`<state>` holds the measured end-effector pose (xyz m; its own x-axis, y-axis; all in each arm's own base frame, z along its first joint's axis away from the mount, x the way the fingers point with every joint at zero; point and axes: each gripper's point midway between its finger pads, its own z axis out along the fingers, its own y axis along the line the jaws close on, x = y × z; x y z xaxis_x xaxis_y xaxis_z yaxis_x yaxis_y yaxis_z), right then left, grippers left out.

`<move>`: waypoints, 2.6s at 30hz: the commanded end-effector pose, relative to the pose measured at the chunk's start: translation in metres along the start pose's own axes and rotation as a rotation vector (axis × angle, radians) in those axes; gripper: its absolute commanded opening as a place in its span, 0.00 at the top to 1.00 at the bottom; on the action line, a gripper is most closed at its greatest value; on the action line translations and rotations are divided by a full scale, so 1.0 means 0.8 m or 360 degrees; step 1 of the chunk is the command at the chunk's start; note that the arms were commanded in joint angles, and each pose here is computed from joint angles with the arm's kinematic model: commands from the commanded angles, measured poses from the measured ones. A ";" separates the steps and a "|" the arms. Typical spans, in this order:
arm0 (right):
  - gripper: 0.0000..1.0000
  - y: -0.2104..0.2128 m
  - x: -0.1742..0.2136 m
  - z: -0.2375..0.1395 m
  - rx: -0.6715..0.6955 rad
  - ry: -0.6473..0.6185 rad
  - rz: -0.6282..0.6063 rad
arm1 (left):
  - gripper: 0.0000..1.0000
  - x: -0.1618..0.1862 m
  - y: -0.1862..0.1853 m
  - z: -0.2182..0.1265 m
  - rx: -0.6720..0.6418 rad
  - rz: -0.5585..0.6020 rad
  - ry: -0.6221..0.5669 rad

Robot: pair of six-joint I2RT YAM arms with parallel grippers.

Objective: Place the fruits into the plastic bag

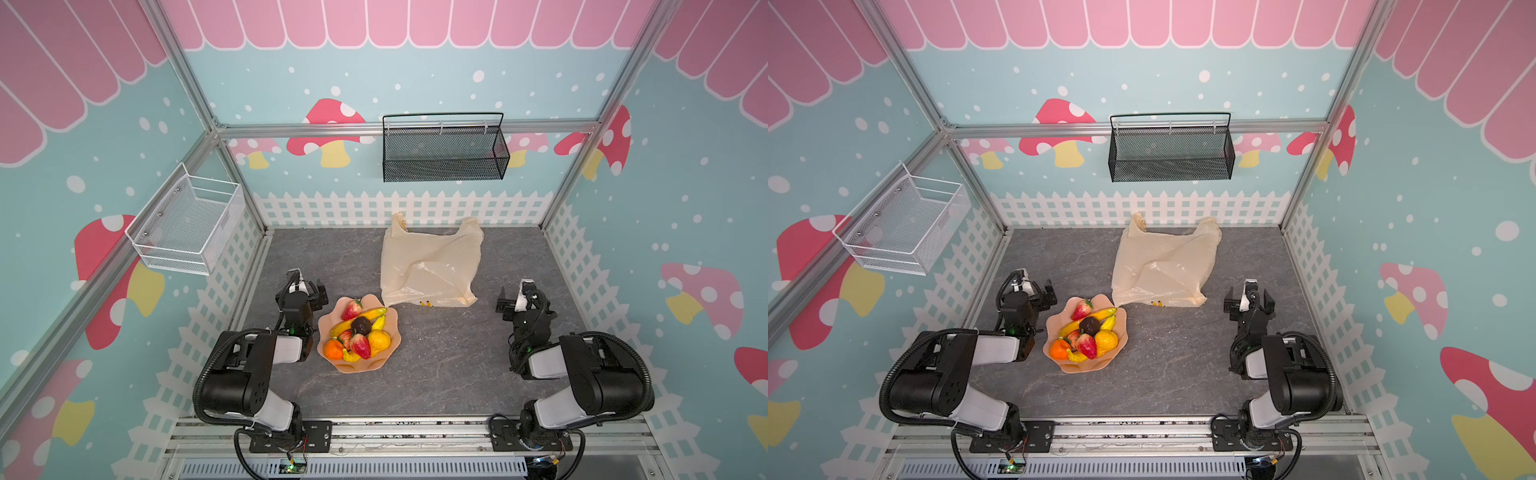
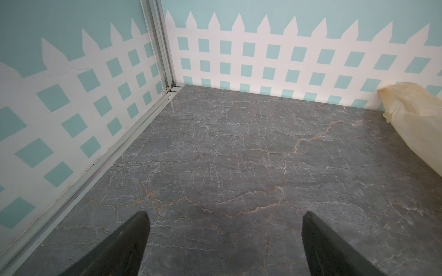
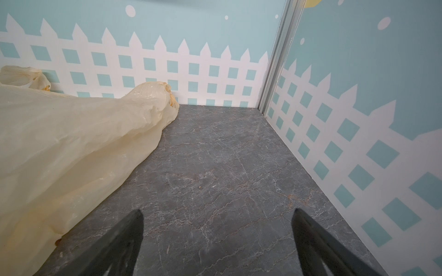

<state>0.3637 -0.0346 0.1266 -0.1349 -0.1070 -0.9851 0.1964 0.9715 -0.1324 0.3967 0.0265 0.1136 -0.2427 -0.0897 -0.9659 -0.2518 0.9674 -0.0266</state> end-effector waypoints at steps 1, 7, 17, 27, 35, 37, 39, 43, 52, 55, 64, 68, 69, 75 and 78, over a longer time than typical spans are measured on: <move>0.03 -0.001 -0.010 0.000 0.0017 -0.0051 -0.0016 | 0.01 -0.006 0.002 0.001 -0.0021 -0.0004 -0.0033; 0.03 -0.001 -0.010 0.000 0.0018 -0.0053 -0.0016 | 0.01 -0.007 0.003 0.000 -0.0024 -0.0004 -0.0035; 0.03 -0.003 -0.044 -0.020 -0.0026 -0.0057 0.0005 | 0.01 -0.055 -0.004 -0.043 0.0081 0.0001 -0.0131; 0.04 -0.003 -0.086 -0.074 -0.0161 -0.0045 0.0242 | 0.01 -0.129 -0.015 -0.107 0.0251 -0.0334 -0.0140; 0.03 0.033 -0.097 -0.075 -0.0427 0.0205 0.0445 | 0.04 -0.138 -0.068 -0.135 0.0548 -0.0465 0.0307; 0.03 0.056 -0.104 -0.068 -0.0577 0.0284 0.0509 | 0.07 -0.132 -0.094 -0.145 0.0621 -0.0393 0.0457; 0.03 0.086 -0.112 -0.059 -0.0783 0.0379 0.0590 | 0.06 -0.120 -0.123 -0.156 0.0656 -0.0317 0.0604; 0.01 0.123 -0.105 -0.034 -0.0980 0.0600 0.0679 | 0.06 -0.108 -0.174 -0.180 0.0773 -0.0330 0.0745; 0.03 0.151 -0.067 0.031 -0.1005 0.0888 0.0757 | 0.05 -0.102 -0.246 -0.218 0.1041 -0.0471 0.0953; 0.05 0.156 -0.061 0.052 -0.0979 0.0930 0.0821 | 0.05 -0.094 -0.261 -0.228 0.1089 -0.0464 0.1032; 0.22 0.164 -0.012 0.087 -0.0887 0.1109 0.0882 | 0.05 -0.067 -0.281 -0.227 0.1072 -0.0535 0.1200; 0.35 0.170 -0.011 0.093 -0.0887 0.1099 0.0895 | 0.06 -0.059 -0.291 -0.224 0.1076 -0.0536 0.1256; 0.43 0.170 -0.011 0.095 -0.0882 0.1093 0.0894 | 0.06 -0.057 -0.293 -0.222 0.1071 -0.0534 0.1266; 0.85 0.169 -0.024 0.094 -0.0903 0.1043 0.0869 | 0.08 -0.055 -0.315 -0.216 0.1101 -0.0532 0.1325; 0.92 0.159 -0.056 0.090 -0.0882 0.0914 0.0809 | 0.10 -0.053 -0.332 -0.210 0.1109 -0.0513 0.1347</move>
<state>0.4610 0.0806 0.1094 -0.7165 0.3499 -0.6035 -0.0558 0.8336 0.5495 0.3123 -0.2536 0.1984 -0.8728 -0.2317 -0.4295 0.0940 0.7837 -0.6139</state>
